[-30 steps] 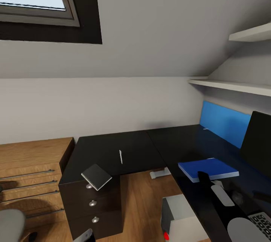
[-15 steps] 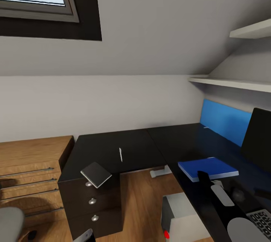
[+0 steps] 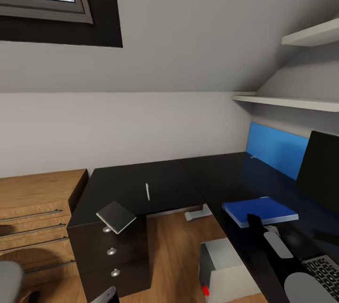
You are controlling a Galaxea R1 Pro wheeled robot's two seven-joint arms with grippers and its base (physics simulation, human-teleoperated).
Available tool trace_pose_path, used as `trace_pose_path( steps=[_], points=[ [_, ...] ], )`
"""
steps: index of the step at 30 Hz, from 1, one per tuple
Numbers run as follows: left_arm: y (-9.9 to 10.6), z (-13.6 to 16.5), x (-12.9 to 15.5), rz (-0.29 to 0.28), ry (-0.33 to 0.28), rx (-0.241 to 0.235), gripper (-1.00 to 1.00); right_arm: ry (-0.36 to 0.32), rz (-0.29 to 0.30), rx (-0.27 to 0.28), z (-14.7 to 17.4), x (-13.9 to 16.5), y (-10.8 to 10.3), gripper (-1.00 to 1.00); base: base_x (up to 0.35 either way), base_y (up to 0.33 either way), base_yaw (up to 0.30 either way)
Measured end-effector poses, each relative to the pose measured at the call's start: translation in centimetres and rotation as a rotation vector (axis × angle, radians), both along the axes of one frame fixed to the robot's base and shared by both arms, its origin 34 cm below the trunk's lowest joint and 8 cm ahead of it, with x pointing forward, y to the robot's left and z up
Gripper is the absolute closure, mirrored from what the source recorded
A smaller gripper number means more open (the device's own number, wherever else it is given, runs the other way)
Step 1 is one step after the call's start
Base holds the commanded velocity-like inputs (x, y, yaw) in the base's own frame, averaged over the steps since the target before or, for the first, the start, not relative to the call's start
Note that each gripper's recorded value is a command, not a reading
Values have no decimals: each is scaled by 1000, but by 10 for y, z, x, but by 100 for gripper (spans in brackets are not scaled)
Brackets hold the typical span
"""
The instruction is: In the bedroom, organize the workspace by keeping the computer under the desk, ensuring the monitor is on the desk, placing the keyboard on the desk next to the monitor, placing the mouse on the desk next to the keyboard, moving the folder from the swivel chair onto the desk next to the mouse, stacking the notebook on top of the folder with the pen on top of the notebook, and positioning the swivel chair next to the desk.
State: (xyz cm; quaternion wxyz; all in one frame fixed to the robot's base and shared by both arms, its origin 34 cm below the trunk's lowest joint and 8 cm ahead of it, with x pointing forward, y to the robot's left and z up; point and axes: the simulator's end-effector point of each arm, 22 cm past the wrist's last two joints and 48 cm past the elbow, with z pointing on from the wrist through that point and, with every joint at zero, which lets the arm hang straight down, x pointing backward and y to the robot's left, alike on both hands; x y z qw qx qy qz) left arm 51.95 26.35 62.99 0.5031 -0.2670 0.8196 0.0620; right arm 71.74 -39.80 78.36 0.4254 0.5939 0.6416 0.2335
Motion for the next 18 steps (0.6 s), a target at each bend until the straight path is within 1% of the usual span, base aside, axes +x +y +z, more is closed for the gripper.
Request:
trace_pose_path(
  steps=[2,5,11,18],
  points=[
    [0,0,0,0,0,0,-100,0,0,0,0,0,0,100,0,0,-192],
    [0,0,0,-2,-1,1,-100,0,0,0,0,0,0,100,0,0,-61],
    [-5,0,0,-24,0,8,-100,0,0,0,0,0,0,100,3,-3,-13],
    [-5,0,0,-29,0,11,-100,-1,1,1,0,0,1,100,80,-70,-1]
  ],
)
